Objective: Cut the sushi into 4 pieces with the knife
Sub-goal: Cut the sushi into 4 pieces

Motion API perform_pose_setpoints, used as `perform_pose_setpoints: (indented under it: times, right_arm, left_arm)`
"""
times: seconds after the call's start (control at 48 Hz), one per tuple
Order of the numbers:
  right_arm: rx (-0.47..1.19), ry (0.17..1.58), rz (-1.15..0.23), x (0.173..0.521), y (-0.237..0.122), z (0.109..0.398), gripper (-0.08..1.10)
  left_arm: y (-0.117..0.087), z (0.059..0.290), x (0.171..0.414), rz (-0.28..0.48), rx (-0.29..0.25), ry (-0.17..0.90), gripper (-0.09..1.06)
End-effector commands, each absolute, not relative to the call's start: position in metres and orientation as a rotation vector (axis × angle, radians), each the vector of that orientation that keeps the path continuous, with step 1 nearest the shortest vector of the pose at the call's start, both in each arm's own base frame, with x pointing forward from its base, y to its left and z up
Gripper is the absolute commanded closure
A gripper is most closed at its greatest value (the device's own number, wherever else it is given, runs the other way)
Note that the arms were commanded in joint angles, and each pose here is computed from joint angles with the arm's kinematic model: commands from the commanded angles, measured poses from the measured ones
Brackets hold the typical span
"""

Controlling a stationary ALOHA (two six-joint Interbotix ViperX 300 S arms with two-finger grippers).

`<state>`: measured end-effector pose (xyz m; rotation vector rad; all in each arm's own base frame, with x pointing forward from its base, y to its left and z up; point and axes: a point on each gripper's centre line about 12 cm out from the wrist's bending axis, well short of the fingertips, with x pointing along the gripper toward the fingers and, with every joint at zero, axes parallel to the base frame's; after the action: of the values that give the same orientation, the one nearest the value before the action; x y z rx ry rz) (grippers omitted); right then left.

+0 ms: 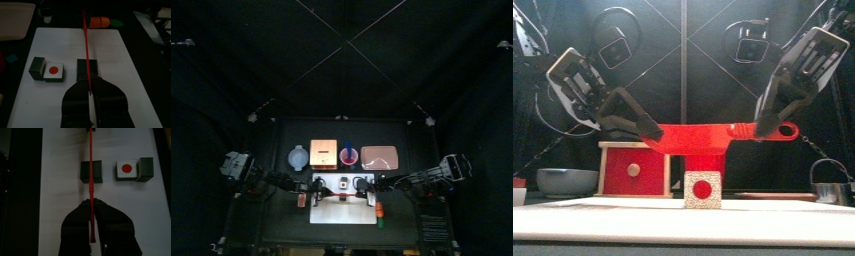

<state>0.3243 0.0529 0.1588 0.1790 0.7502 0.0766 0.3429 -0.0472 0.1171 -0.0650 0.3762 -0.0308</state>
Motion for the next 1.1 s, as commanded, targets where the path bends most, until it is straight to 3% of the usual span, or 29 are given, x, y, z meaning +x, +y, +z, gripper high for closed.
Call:
perform_pose_setpoints:
  times: [0.021, 0.625, 1.104]
  right_arm:
    - [0.175, 0.719, 0.079, 0.331, 0.055, 0.165, 0.98]
    - [0.183, 0.784, 0.064, 0.336, 0.057, 0.142, 0.98]
    - [0.201, 0.862, 0.048, 0.34, 0.069, 0.107, 0.98]
  left_arm:
    - [-0.046, 0.12, 0.351, -0.017, -0.074, 0.355, 0.7]
    - [-0.043, 0.09, 0.35, 0.016, -0.085, 0.439, 0.7]
    - [-0.05, 0.051, 0.349, 0.055, -0.106, 0.552, 0.7]
